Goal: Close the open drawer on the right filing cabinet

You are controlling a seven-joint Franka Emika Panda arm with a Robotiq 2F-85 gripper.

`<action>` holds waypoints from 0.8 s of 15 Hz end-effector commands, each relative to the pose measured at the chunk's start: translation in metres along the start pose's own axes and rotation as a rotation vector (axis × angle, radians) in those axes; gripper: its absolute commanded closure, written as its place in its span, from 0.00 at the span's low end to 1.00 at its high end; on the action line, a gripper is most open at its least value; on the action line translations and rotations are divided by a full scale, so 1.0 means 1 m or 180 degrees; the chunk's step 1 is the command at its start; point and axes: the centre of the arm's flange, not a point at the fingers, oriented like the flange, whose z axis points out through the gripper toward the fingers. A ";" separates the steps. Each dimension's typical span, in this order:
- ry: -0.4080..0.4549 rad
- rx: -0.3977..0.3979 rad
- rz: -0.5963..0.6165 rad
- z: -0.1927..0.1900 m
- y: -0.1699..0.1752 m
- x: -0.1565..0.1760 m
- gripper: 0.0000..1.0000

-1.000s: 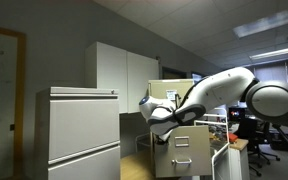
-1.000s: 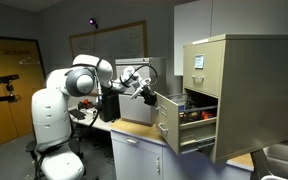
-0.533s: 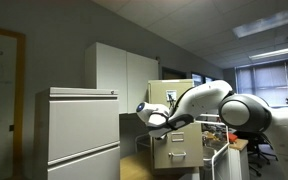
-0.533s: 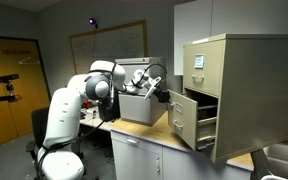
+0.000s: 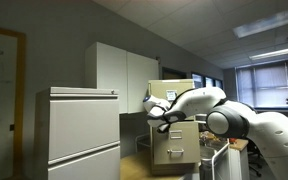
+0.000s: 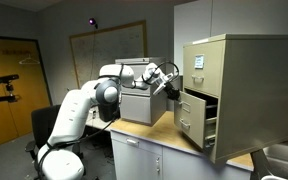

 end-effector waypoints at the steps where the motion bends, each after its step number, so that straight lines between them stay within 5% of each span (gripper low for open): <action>1: -0.0245 0.0186 0.0246 0.014 0.042 0.067 1.00; 5: -0.0800 0.0456 0.0586 0.021 0.065 0.076 1.00; 8: -0.0762 0.0322 0.0845 0.050 0.097 0.067 1.00; 12: -0.0435 0.0356 0.1067 0.069 0.098 0.064 1.00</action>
